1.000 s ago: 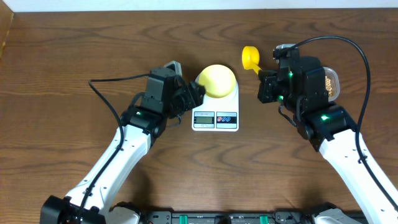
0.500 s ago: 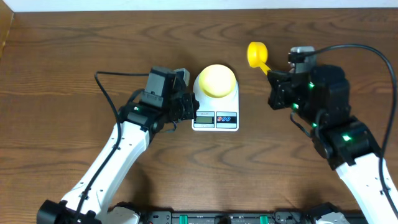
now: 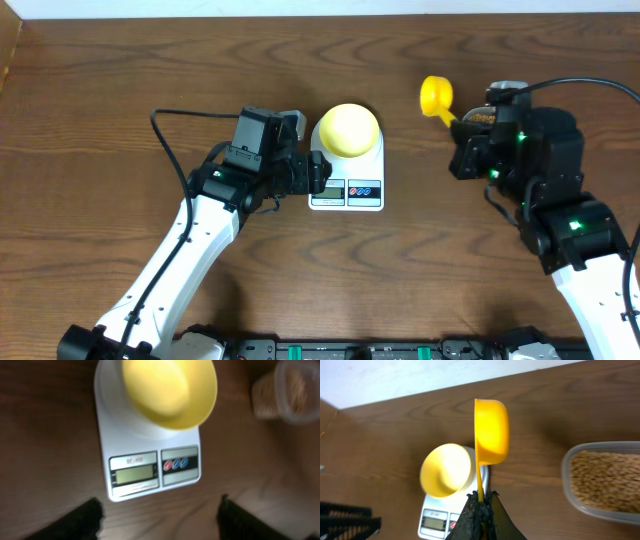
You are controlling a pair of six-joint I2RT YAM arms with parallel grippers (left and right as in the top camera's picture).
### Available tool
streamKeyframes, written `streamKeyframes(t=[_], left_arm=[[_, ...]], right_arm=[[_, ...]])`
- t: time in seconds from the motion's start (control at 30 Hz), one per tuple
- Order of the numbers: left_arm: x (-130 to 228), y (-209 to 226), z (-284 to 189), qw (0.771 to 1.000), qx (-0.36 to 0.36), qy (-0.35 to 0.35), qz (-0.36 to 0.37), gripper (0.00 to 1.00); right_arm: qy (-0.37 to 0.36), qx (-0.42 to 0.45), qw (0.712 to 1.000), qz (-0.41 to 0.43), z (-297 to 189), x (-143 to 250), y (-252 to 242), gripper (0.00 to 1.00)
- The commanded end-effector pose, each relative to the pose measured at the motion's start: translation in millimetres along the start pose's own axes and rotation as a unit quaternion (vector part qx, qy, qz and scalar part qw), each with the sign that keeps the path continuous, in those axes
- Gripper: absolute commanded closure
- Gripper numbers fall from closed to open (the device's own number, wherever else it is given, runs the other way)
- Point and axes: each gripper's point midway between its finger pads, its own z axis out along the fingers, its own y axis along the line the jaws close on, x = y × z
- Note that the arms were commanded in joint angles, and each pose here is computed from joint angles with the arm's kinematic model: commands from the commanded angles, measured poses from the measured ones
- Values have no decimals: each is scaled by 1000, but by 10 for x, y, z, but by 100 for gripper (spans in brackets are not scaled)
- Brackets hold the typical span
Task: Scoop item into bowl and weigh 50g on scale
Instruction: 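Carry the scoop with the right gripper toward the soybean tub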
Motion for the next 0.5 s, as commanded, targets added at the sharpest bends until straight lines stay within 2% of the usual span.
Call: streamKeyframes(t=[0.0, 0.2, 0.4, 0.43, 0.47], left_arm=[[-89, -11, -65, 1000, -8, -17, 10, 2], [-88, -12, -65, 1000, -8, -17, 10, 2], [-89, -12, -65, 1000, -8, -17, 10, 2], [-90, -11, -65, 1000, -8, -17, 10, 9], [-86, -7, -60, 1000, -9, -16, 10, 26]], right_arm=[[-23, 19, 999, 20, -67, -168, -168, 99], [-56, 43, 998, -4, -114, -350, -372, 99], [-120, 70, 990, -10, -200, -674, -540, 99], [-126, 71, 989, -10, -210, -705, -552, 99], [-132, 70, 989, -7, -219, -730, -559, 99]])
